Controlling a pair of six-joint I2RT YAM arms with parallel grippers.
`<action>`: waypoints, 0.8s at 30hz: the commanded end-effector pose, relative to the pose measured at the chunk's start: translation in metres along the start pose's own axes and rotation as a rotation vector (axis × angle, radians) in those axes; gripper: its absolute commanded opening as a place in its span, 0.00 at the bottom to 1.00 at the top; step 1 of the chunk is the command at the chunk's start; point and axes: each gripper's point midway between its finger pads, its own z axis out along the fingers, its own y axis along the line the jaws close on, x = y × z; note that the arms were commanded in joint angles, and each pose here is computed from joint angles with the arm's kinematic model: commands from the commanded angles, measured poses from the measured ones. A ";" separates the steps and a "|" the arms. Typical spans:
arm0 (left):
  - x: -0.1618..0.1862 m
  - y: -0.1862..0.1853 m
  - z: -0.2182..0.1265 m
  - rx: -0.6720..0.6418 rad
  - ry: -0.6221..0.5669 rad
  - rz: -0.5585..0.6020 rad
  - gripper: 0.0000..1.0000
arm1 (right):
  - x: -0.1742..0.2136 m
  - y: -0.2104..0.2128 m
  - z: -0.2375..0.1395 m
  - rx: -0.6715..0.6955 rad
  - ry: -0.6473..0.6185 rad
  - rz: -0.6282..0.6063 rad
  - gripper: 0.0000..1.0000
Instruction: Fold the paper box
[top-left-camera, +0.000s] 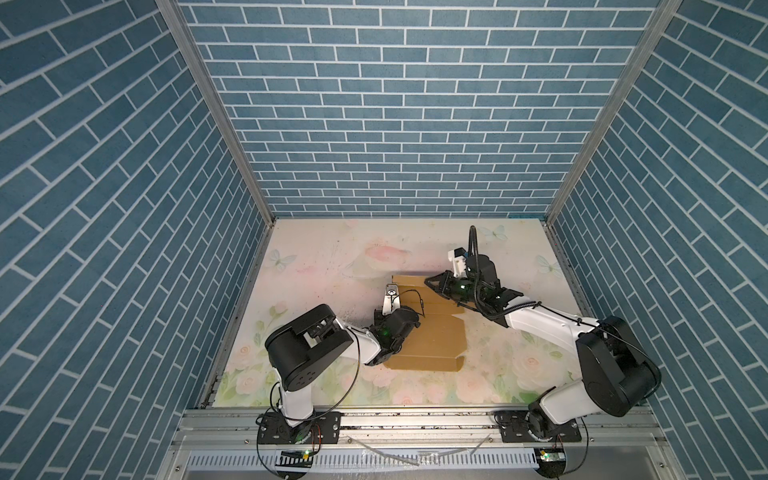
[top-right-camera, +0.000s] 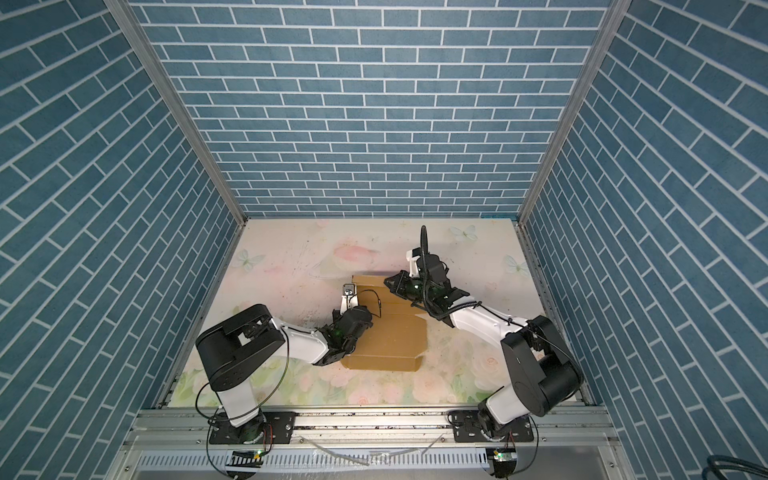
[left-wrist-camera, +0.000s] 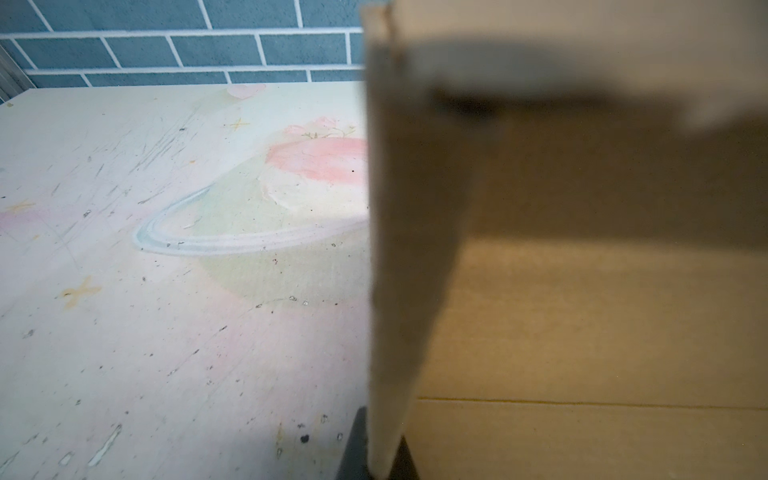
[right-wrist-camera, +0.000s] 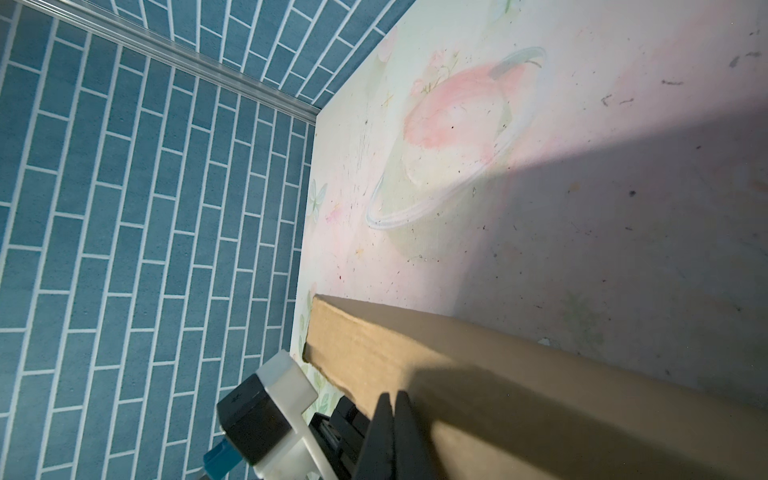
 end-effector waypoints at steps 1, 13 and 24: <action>-0.003 0.004 0.001 -0.021 -0.005 -0.005 0.15 | 0.011 -0.020 0.004 0.052 0.019 0.040 0.05; -0.005 0.009 -0.006 -0.012 -0.001 0.000 0.32 | 0.008 -0.020 0.008 0.060 0.020 0.038 0.05; -0.015 0.011 -0.011 -0.009 -0.033 -0.015 0.33 | 0.007 -0.020 0.009 0.067 0.019 0.039 0.05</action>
